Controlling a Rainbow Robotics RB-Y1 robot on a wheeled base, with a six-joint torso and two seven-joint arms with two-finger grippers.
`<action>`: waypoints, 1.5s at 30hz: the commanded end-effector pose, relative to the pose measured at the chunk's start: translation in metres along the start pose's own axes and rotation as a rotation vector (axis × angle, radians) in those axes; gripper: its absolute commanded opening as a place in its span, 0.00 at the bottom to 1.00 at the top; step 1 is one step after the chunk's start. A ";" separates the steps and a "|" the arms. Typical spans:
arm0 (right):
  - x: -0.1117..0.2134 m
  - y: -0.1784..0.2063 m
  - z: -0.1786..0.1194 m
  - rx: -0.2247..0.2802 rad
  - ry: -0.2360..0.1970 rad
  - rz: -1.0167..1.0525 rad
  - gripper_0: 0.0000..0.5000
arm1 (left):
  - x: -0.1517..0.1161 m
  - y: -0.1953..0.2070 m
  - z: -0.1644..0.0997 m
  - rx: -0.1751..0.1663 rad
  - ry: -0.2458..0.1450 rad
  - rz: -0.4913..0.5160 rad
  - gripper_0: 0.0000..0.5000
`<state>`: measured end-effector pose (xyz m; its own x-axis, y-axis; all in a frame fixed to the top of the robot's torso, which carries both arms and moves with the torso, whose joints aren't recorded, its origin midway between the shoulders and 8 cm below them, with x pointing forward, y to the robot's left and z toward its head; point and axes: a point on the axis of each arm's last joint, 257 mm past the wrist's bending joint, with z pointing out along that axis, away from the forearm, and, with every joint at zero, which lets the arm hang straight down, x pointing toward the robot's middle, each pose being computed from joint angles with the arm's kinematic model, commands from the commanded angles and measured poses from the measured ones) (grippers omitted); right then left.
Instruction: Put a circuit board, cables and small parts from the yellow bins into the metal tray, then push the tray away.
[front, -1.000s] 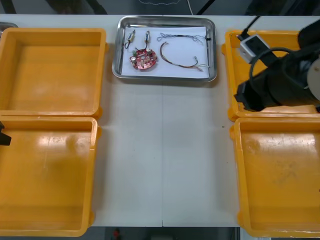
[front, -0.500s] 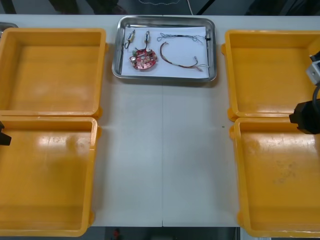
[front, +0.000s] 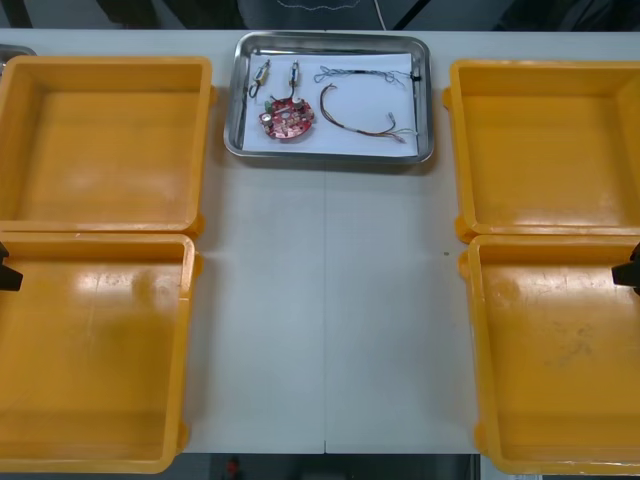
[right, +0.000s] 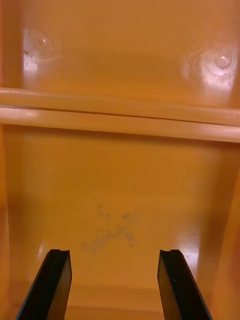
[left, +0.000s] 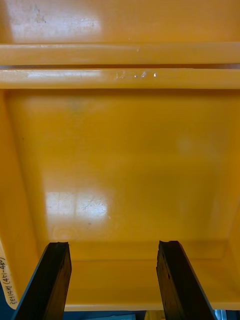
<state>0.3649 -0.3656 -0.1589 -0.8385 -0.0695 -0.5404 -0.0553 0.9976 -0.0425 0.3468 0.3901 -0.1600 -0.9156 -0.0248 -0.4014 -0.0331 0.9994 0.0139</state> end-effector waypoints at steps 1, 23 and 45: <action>0.012 -0.023 -0.002 0.038 0.030 0.092 1.00 | -0.006 0.007 -0.011 -0.023 -0.032 0.048 1.00; 0.023 -0.032 0.007 0.041 0.087 0.133 1.00 | -0.006 0.007 -0.011 -0.023 -0.032 0.048 1.00; 0.023 -0.032 0.007 0.041 0.087 0.133 1.00 | -0.006 0.007 -0.011 -0.023 -0.032 0.048 1.00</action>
<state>0.3572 -0.3854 -0.1806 -0.8808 0.0378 -0.4720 0.0386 0.9992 0.0080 0.3468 0.3900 -0.1600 -0.9156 -0.0248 -0.4014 -0.0331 0.9994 0.0139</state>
